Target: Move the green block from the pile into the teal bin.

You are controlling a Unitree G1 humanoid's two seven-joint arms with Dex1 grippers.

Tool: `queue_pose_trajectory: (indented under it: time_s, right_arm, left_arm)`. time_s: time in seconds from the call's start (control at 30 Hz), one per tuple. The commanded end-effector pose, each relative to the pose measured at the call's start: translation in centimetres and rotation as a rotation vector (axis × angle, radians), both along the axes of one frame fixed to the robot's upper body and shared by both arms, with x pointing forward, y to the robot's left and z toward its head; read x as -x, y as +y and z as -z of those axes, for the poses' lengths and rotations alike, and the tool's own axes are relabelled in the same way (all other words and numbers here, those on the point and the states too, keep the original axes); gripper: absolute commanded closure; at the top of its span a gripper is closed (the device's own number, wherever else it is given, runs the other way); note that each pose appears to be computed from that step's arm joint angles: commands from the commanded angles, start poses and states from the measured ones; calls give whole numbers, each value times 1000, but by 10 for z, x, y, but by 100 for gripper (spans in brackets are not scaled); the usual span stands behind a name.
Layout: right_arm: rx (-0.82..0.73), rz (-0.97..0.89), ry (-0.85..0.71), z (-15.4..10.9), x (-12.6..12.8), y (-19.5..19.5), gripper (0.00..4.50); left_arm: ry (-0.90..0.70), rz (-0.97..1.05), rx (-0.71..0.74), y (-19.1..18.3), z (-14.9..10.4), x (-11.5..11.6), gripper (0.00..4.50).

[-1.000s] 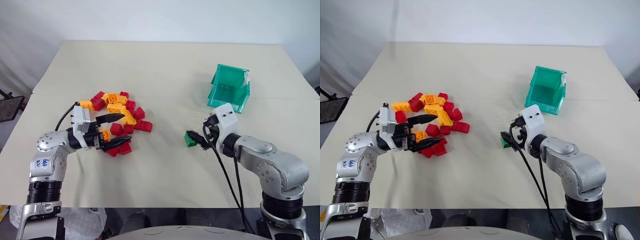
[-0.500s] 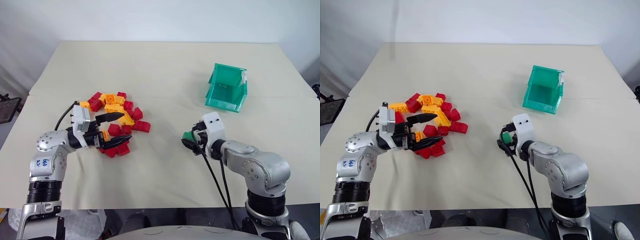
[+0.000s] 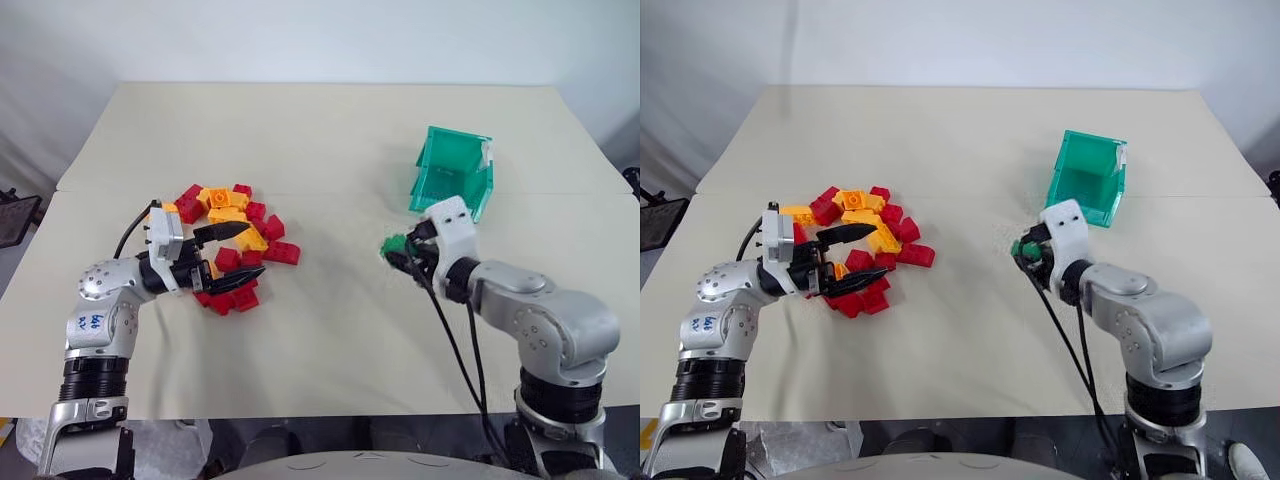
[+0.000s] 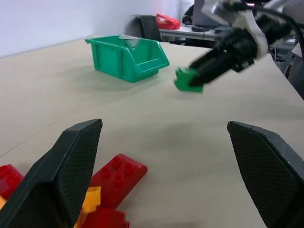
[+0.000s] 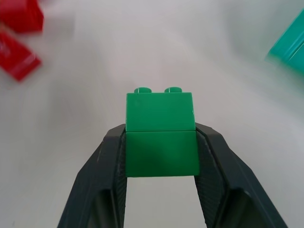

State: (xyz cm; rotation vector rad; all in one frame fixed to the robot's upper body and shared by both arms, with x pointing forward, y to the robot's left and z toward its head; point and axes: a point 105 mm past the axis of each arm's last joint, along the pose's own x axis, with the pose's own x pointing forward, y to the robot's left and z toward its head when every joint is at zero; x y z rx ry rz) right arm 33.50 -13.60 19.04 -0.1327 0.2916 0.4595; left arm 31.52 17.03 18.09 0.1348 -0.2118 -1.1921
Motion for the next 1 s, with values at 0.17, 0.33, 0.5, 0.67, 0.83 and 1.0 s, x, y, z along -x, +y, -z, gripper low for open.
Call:
queue_pose_trajectory:
  time_s: [0.17,0.33,0.5,0.67,0.83,1.0]
  right_arm:
    - [80,168,-218,-47,-66,-60,301]
    - [122,225,-257,-47,-105,-75,301]
    - [154,170,-296,-50,-117,-70,126]
    - [171,138,-352,-66,-119,-70,2]
    - [162,59,-419,-86,-106,-64,2]
    - [186,-334,-417,-73,-49,-38,2]
  left_arm:
    - [-22,99,25,-38,-2,-1,0]
    - [-42,113,44,-62,-7,-8,0]
    - [-29,79,52,-64,-8,-13,0]
    - [-28,54,63,-59,-10,-12,0]
    - [-23,-57,61,-39,-15,-16,0]
    - [-26,-97,87,-7,-24,4,0]
